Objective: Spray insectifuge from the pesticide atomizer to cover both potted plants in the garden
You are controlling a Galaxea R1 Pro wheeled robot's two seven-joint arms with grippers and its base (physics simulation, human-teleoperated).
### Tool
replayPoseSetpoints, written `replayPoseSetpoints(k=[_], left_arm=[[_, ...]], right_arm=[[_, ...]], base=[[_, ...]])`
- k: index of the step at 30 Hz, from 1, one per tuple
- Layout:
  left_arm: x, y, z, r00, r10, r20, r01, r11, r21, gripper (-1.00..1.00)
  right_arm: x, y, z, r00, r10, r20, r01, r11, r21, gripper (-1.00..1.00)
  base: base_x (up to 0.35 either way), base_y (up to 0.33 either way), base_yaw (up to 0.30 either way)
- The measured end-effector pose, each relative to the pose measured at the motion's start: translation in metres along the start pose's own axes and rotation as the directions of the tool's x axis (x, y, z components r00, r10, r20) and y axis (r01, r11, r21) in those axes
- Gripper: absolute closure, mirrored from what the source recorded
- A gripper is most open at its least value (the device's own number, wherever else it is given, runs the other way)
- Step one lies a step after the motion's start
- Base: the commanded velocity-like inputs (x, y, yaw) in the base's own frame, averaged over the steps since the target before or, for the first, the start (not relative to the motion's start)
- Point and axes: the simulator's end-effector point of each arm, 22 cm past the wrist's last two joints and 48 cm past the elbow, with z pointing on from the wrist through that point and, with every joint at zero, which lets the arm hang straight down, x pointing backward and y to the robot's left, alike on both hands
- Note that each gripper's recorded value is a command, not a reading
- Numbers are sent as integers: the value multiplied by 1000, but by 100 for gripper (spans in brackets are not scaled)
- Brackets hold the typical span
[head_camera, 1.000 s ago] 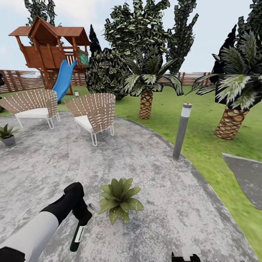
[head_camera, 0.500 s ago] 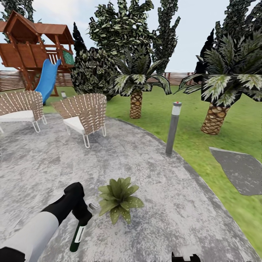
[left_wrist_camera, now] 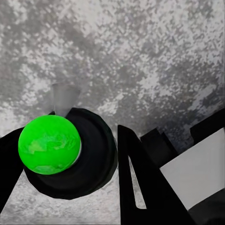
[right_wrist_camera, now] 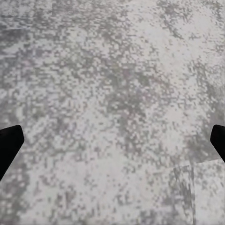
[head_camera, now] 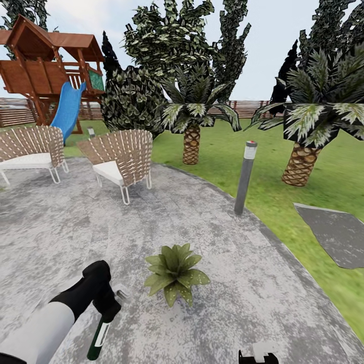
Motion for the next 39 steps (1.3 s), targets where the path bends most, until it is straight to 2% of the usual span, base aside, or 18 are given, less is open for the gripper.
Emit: replayPoseSetpoints(k=[7, 17, 18, 20, 22, 24, 30, 34, 39], left_arm=[[4, -7, 14, 1000, 9, -3, -9, 1000, -24, 100], [2, 4, 14, 1000, -1, 14, 2, 997, -71, 100], [-1, 6, 13, 1000, 0, 27, 2, 997, -73, 100], [-13, 6, 10, 995, 15, 95, -10, 999, -49, 100], [-30, -1, 7, 984, 30, 173, -28, 1000, -14, 100], [-34, 4, 7, 980, 34, 197, -27, 999, -36, 100], [-42, 0, 10, 977, 42, 208, -31, 998, -53, 100], [-36, 5, 12, 979, 41, 197, -28, 997, -65, 100], [-32, 11, 12, 981, 32, 192, -19, 997, -71, 100]], right_arm=[[0, 0, 0, 1000, 0, 0, 0, 1000, 0, -100], [0, 0, 0, 1000, 0, 0, 0, 1000, 0, -100], [0, 0, 0, 1000, 0, 0, 0, 1000, 0, -100], [0, 0, 0, 1000, 0, 0, 0, 1000, 0, -100], [0, 0, 0, 1000, 0, 0, 0, 1000, 0, -100], [0, 0, 0, 1000, 0, 0, 0, 1000, -1, -100], [0, 1, 0, 1000, 0, 0, 0, 1000, -1, -100], [0, 0, 0, 1000, 0, 0, 0, 1000, 0, -100], [0, 1, 0, 1000, 1, -1, -1, 1000, 0, -100]], base=[[0, 0, 0], [0, 0, 0], [0, 0, 0], [0, 0, 0], [0, 0, -3], [0, 0, -109], [0, 0, -267], [-33, 11, -298], [-235, 172, -74]])
